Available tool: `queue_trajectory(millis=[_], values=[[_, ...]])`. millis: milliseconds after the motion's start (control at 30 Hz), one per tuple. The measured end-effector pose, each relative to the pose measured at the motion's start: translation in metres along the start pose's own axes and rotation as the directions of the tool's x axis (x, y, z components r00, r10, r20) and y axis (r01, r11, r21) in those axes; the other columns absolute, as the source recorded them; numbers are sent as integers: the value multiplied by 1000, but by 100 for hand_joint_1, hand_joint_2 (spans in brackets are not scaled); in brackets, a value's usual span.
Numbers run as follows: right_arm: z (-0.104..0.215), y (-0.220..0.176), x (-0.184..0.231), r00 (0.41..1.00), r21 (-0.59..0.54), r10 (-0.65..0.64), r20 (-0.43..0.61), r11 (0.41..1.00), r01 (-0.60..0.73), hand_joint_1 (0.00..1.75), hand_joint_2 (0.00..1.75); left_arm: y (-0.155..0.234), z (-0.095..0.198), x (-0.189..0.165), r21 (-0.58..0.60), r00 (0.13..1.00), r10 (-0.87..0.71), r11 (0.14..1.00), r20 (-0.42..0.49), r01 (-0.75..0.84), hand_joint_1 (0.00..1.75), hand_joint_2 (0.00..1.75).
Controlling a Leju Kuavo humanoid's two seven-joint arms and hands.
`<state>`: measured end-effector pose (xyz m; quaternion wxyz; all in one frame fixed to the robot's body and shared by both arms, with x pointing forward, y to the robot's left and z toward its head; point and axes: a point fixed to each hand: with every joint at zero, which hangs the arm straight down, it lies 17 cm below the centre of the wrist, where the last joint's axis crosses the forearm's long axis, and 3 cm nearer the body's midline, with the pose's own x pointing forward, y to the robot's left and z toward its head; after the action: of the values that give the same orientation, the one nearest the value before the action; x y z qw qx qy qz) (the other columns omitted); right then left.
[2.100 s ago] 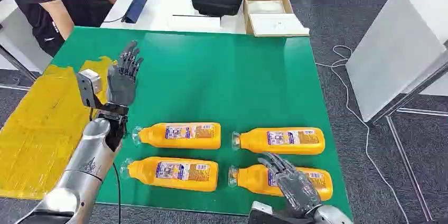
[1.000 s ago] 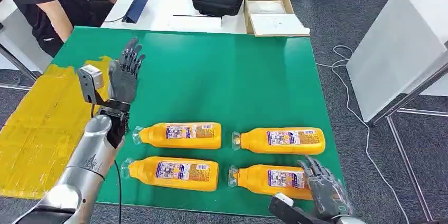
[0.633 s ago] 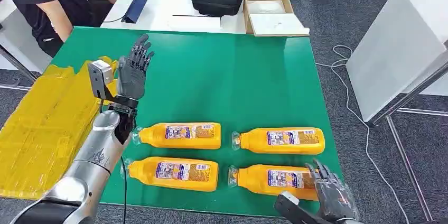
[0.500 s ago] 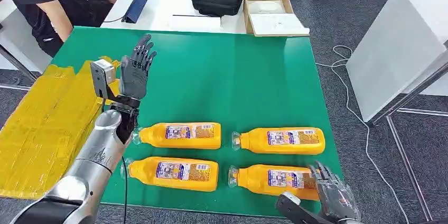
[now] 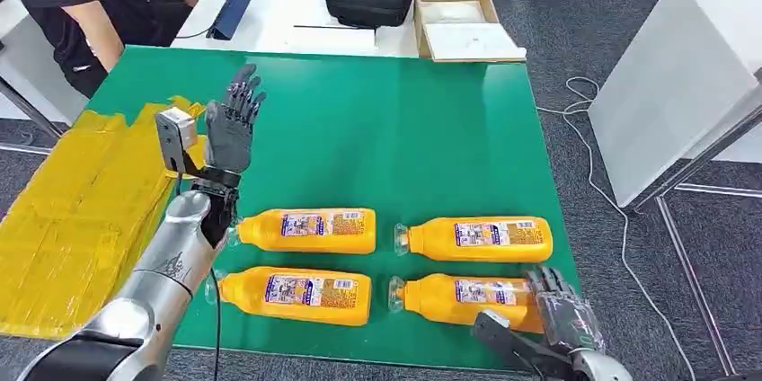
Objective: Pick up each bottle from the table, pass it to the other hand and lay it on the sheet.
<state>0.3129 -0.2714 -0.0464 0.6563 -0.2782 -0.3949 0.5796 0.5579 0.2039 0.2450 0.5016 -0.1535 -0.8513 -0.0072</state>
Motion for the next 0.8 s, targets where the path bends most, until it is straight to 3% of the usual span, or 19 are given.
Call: queue_trajectory(millis=[400,433,467,800], values=[[-56,-29,5,999,-12,24,22,1000,-23,0,175,10,11,-9,31,1000,-13,999,-14,13,0,0],[-58,-30,5,999,-10,24,23,1000,-24,45,175,11,12,-9,32,1000,-14,999,-16,15,0,0],[-59,-30,5,999,-8,24,23,1000,-23,171,175,11,12,-10,33,1000,-15,999,-17,16,0,0],[-69,-27,17,997,23,16,77,1000,-18,175,175,20,14,-11,47,999,-28,998,-26,29,0,0]])
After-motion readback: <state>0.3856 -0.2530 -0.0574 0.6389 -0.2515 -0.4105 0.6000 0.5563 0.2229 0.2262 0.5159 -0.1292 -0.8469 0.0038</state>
